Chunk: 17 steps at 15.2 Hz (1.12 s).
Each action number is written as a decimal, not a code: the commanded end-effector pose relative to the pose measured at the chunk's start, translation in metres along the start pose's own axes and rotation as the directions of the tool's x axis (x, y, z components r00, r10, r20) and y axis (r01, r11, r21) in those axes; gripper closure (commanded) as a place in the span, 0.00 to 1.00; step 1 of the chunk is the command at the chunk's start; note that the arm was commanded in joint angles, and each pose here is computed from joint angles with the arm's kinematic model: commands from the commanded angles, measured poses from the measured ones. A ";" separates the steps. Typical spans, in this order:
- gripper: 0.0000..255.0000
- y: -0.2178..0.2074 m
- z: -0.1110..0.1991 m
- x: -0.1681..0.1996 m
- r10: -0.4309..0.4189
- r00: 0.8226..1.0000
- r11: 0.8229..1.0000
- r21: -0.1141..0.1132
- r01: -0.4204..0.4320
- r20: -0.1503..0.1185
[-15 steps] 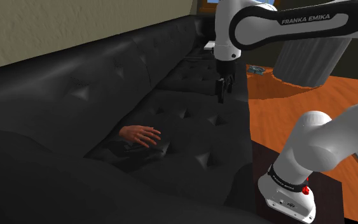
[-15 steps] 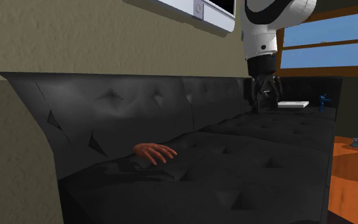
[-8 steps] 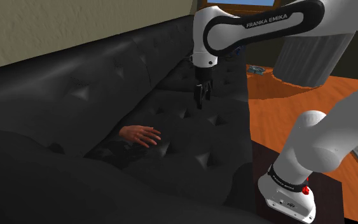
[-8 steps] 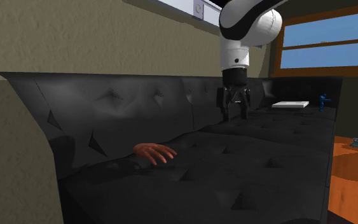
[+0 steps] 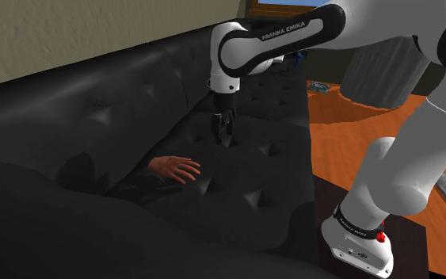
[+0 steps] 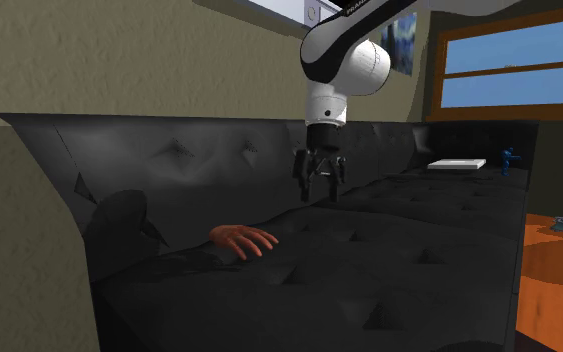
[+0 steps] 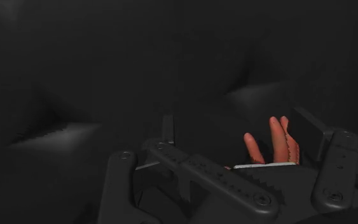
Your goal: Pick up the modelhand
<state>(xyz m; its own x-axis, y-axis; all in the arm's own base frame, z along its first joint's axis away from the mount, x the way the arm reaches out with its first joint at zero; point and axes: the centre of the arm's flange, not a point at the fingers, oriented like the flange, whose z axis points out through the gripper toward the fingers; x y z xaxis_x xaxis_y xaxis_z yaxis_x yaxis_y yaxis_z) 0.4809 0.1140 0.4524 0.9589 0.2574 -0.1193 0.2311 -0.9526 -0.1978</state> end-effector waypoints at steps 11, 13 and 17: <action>0.00 -0.059 0.040 0.113 -0.147 0.989 0.974 0.172 0.150 -0.027; 0.00 -0.057 0.051 0.114 -0.147 0.989 0.974 0.172 0.150 -0.027; 0.00 -0.053 0.071 0.117 -0.147 0.989 0.974 0.172 0.150 -0.027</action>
<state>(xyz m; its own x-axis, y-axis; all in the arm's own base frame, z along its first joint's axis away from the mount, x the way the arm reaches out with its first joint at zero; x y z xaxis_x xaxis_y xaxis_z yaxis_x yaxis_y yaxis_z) 0.5684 0.2067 0.3853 0.9185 0.3903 -0.0628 0.3401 -0.8610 -0.3781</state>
